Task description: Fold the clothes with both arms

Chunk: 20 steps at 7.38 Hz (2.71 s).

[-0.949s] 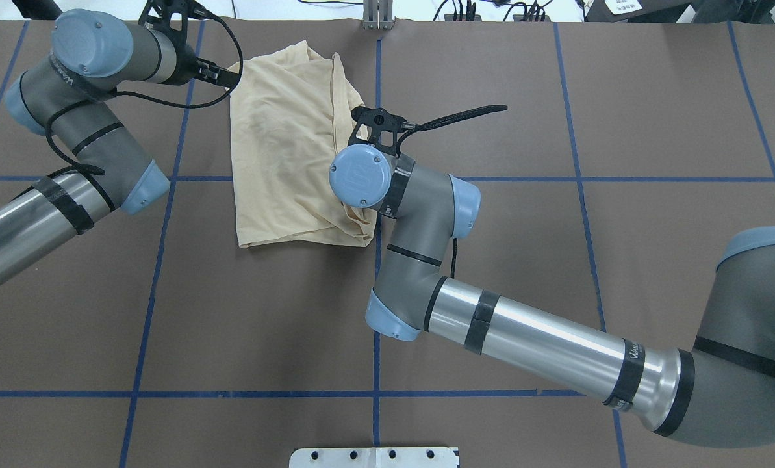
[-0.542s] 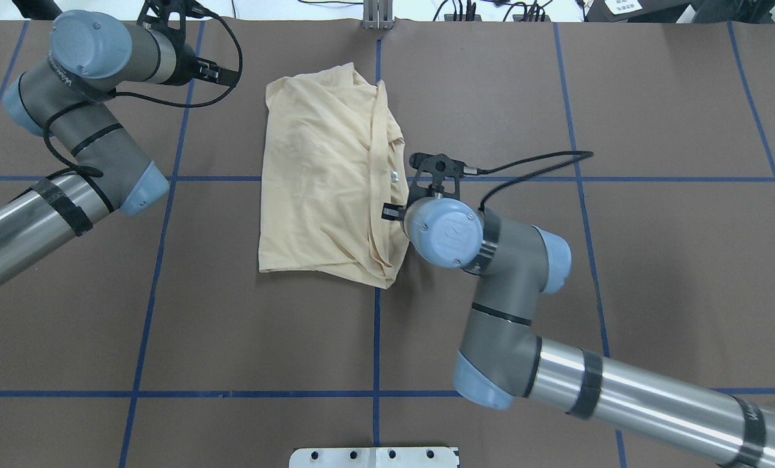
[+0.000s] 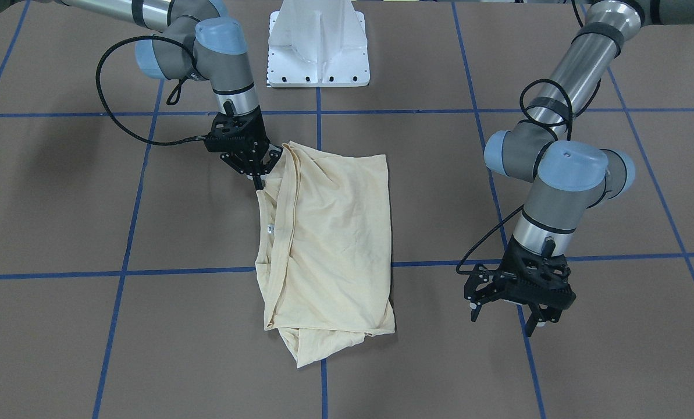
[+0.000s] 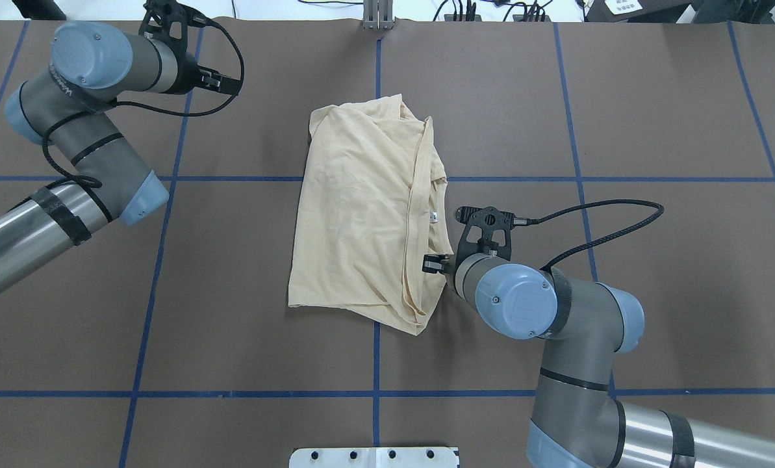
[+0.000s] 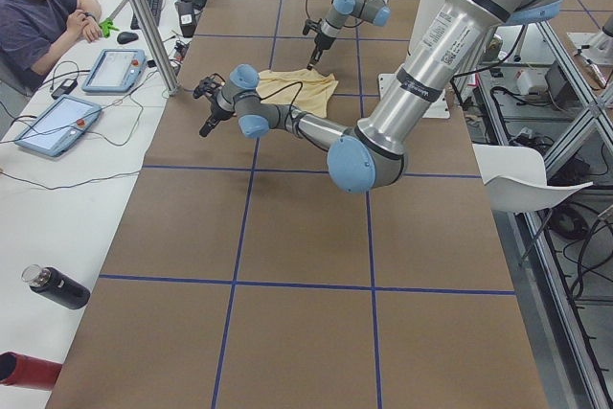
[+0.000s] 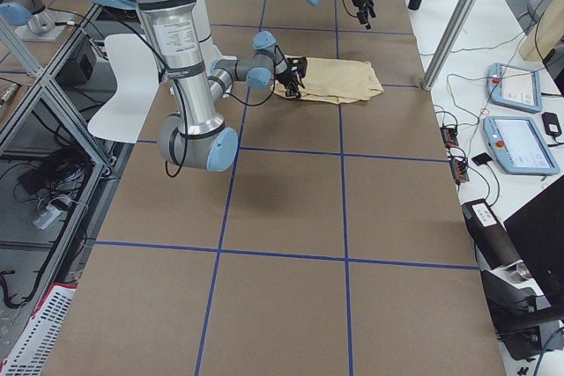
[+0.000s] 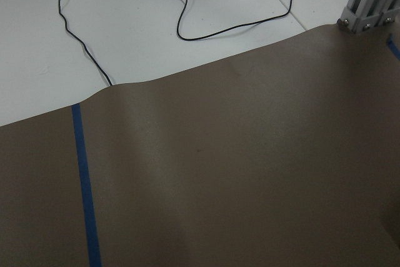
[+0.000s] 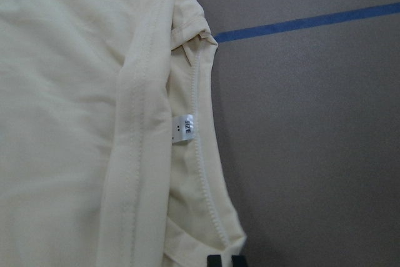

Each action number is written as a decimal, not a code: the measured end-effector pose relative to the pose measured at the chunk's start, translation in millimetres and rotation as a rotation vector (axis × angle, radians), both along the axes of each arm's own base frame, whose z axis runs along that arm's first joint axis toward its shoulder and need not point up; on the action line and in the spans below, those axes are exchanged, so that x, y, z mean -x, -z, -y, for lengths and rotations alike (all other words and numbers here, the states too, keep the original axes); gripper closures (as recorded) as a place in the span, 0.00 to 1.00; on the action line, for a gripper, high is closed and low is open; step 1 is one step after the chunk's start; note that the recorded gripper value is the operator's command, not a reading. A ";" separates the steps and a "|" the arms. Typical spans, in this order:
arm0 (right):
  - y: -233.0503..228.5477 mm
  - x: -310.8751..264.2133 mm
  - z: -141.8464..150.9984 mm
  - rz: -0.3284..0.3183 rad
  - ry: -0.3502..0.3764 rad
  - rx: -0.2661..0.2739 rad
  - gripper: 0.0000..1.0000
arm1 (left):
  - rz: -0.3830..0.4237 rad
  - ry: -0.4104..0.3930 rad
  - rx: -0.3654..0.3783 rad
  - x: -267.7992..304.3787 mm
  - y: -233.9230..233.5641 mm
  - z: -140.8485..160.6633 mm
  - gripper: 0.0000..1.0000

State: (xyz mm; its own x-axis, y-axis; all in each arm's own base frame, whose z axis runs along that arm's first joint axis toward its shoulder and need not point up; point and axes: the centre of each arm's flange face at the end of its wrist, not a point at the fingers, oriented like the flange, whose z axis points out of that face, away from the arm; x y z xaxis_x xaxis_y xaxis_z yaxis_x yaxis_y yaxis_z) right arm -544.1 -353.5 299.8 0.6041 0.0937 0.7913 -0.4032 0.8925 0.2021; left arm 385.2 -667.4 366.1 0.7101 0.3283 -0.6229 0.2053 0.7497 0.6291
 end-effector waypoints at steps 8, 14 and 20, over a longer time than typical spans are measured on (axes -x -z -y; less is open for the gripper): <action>77.5 83.4 14.7 -0.248 0.165 0.100 0.00 | 0.000 -0.012 -0.010 4.1 -1.8 -8.2 0.00; 71.7 71.9 23.7 -0.359 0.264 0.061 0.00 | -0.003 -0.006 -0.002 3.3 -3.4 -8.4 0.00; 62.0 76.3 21.2 -0.391 0.280 0.062 0.00 | -0.003 -0.012 -0.002 -1.7 -3.5 -11.3 0.00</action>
